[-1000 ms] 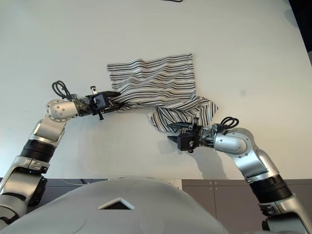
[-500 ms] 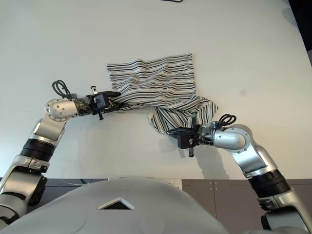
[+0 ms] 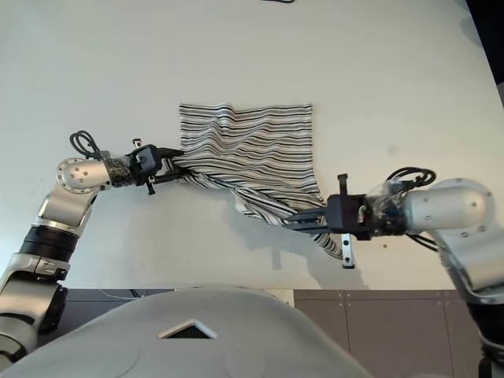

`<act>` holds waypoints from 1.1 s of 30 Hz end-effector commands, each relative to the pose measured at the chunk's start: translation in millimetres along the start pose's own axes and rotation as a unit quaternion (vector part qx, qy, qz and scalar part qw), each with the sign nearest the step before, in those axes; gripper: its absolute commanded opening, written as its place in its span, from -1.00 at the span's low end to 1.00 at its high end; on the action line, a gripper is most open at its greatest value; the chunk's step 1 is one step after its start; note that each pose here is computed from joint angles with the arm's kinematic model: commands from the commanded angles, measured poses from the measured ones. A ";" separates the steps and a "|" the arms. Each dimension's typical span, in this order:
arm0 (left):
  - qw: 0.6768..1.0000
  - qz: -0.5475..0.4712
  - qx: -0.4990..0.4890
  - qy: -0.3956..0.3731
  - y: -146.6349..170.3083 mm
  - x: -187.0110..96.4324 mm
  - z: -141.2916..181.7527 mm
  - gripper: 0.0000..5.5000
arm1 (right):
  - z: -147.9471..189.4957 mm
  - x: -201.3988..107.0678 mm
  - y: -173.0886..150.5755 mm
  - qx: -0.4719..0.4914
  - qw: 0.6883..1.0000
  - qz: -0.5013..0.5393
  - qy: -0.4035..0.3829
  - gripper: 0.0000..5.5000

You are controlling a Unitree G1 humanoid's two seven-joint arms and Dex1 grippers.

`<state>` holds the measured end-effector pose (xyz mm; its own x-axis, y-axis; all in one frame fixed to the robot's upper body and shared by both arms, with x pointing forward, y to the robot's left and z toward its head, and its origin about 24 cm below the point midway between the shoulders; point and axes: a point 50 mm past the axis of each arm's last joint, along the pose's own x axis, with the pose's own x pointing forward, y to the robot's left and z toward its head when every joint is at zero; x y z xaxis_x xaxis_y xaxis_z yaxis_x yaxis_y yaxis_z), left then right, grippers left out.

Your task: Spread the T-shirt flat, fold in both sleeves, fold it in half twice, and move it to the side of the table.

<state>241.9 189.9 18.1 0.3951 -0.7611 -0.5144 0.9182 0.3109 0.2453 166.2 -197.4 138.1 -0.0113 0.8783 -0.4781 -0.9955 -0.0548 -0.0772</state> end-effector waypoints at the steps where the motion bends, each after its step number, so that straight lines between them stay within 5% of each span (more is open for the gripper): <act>1: 0.998 -0.034 -0.021 0.042 -8.2 -10.1 -13.1 -0.30 | 8.3 -14.0 -27.4 0.011 0.998 -0.056 -0.018 -0.96; 8: 0.982 -0.147 -0.055 0.101 -11.4 -34.9 -25.1 -0.30 | -27.1 -19.0 -50.7 0.097 0.981 -0.160 -0.051 -0.96; 17: 0.930 -0.114 -0.274 -0.215 31.6 -44.3 64.7 -0.30 | 30.6 -11.9 -28.0 0.058 0.991 -0.029 -0.115 -0.96; 21: 0.978 0.007 -0.184 -0.098 40.3 -10.4 40.2 -0.30 | 59.6 -23.0 -39.5 0.073 0.977 -0.026 -0.199 -0.96; 25: 0.997 -0.068 -0.035 0.001 4.3 22.6 13.7 -0.30 | 61.1 -39.7 -65.4 0.125 0.957 -0.077 -0.251 -0.96; 30: 0.987 -0.126 0.064 0.077 -15.1 32.3 -19.7 -0.30 | 16.4 -25.0 -79.8 0.137 0.969 -0.151 -0.138 -0.96; 33: 0.989 -0.064 0.105 0.086 5.7 32.2 -22.0 -0.30 | -4.7 -10.4 -65.4 0.116 0.983 -0.123 -0.068 -0.96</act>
<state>268.6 158.3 16.8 0.2831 -0.8012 -0.5271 0.9246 0.0820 0.3720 239.5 -206.1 156.8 0.2757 0.9235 -0.2666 -0.9499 0.3042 0.0716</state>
